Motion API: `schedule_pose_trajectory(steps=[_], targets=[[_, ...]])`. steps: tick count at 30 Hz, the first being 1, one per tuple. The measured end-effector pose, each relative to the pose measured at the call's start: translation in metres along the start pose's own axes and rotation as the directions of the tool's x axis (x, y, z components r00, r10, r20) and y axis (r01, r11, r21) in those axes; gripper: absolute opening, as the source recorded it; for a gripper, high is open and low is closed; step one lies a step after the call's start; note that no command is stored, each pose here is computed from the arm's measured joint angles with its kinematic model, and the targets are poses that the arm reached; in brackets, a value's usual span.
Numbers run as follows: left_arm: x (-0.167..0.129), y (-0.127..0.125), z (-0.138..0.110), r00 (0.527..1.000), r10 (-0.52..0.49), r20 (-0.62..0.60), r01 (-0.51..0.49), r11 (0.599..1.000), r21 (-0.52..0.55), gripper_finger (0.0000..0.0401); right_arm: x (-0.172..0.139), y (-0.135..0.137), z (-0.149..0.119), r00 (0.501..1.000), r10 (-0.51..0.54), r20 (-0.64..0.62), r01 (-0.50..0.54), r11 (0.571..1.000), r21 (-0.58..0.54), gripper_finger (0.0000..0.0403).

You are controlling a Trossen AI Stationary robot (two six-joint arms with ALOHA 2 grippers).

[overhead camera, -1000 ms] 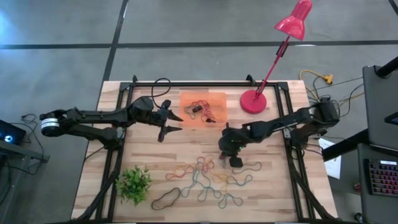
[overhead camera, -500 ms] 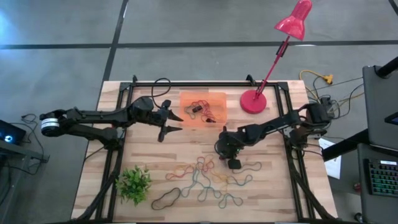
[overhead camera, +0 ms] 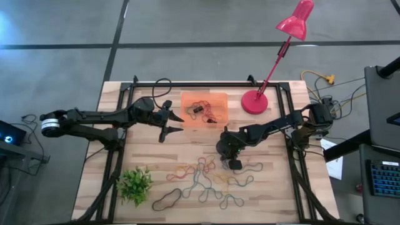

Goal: Pick and place rubber bands into bin
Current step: Put the red rubber band into the orange bin

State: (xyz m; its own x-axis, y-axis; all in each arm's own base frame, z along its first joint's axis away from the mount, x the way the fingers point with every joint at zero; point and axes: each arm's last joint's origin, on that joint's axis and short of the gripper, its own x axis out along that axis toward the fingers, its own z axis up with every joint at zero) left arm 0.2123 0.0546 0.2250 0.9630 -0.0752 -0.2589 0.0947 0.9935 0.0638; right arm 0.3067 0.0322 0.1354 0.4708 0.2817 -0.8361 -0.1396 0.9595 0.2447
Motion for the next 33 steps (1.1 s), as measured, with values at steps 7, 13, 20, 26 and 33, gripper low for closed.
schedule_pose_trajectory(steps=[7,13,20,26,33], targets=[[0.000,0.000,0.000,1.000,0.000,0.000,0.000,1.000,0.000,0.0167,0.000,0.000,0.000,1.000,0.000,0.000,0.000,1.000,0.000,0.0009],[0.000,0.000,0.000,1.000,0.000,-0.001,0.000,1.000,0.000,0.0167,0.000,0.000,0.000,1.000,0.000,0.002,0.000,1.000,0.006,0.0033],[0.000,0.000,0.000,1.000,0.000,-0.001,0.000,1.000,0.000,0.0167,0.000,0.000,0.000,1.000,0.000,0.002,0.000,1.000,0.017,0.0063],[0.000,0.000,0.000,1.000,0.000,-0.001,0.000,1.000,0.000,0.0167,0.000,0.000,0.001,1.000,-0.001,0.008,0.001,1.000,-0.026,0.0032],[0.000,0.000,0.000,1.000,-0.001,-0.001,0.001,1.000,0.000,0.0167,-0.007,0.003,0.016,0.999,0.002,0.052,0.002,0.996,-0.084,0.0009]])
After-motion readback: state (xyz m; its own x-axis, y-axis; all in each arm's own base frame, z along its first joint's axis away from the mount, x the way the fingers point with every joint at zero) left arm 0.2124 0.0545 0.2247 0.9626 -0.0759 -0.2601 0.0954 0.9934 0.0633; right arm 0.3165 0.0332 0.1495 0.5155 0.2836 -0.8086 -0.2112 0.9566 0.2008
